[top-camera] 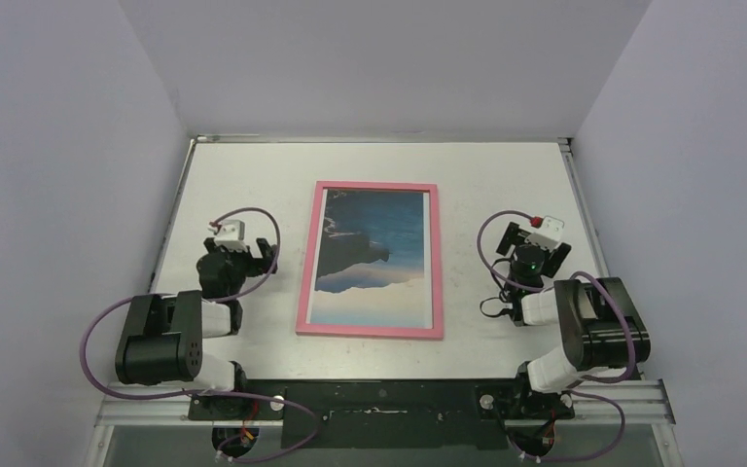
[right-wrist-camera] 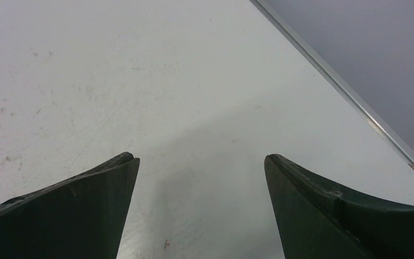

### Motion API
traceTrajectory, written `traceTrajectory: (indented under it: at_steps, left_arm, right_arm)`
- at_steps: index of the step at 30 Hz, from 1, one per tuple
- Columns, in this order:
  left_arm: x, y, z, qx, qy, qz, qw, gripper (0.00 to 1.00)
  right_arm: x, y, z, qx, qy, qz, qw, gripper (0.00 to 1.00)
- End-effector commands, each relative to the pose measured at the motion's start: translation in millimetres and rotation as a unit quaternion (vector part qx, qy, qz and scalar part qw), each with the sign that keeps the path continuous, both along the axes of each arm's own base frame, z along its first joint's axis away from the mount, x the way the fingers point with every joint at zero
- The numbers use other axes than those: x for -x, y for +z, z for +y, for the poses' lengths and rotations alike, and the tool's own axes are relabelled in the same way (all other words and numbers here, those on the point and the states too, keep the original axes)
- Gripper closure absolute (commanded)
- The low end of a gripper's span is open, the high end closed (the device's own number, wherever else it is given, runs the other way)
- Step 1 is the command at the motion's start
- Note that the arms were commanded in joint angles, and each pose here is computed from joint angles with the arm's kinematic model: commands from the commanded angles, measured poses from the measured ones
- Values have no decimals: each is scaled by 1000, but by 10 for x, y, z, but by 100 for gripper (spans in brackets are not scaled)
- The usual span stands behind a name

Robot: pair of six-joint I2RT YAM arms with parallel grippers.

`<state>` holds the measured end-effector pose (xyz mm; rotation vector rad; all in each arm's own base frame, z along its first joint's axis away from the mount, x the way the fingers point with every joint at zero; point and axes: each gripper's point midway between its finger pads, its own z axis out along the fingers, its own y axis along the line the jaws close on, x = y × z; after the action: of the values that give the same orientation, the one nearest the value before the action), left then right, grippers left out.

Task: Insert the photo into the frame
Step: Reset both arms

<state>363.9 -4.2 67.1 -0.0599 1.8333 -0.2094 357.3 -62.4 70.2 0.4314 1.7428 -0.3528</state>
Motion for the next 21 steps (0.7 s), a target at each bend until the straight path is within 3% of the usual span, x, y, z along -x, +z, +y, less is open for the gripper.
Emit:
traceTrajectory:
  at_steps: [1,3,6,21]
  left_arm:
    - [78,419,-83,-47,-1,-136,990,4]
    - [-19,378,-16,-48,28,-106,993,4]
    - [-136,306,-10,-50,30,-72,996,4]
    - [-137,332,-6,-49,34,-83,995,4]
  right_arm:
    - [-88,135,161,8,57,-43,997,10]
    - [-104,108,296,25,100,-57,993,10]
    - [-131,66,314,34,90,-41,995,10]
    - [-143,47,300,28,94,-32,995,10]
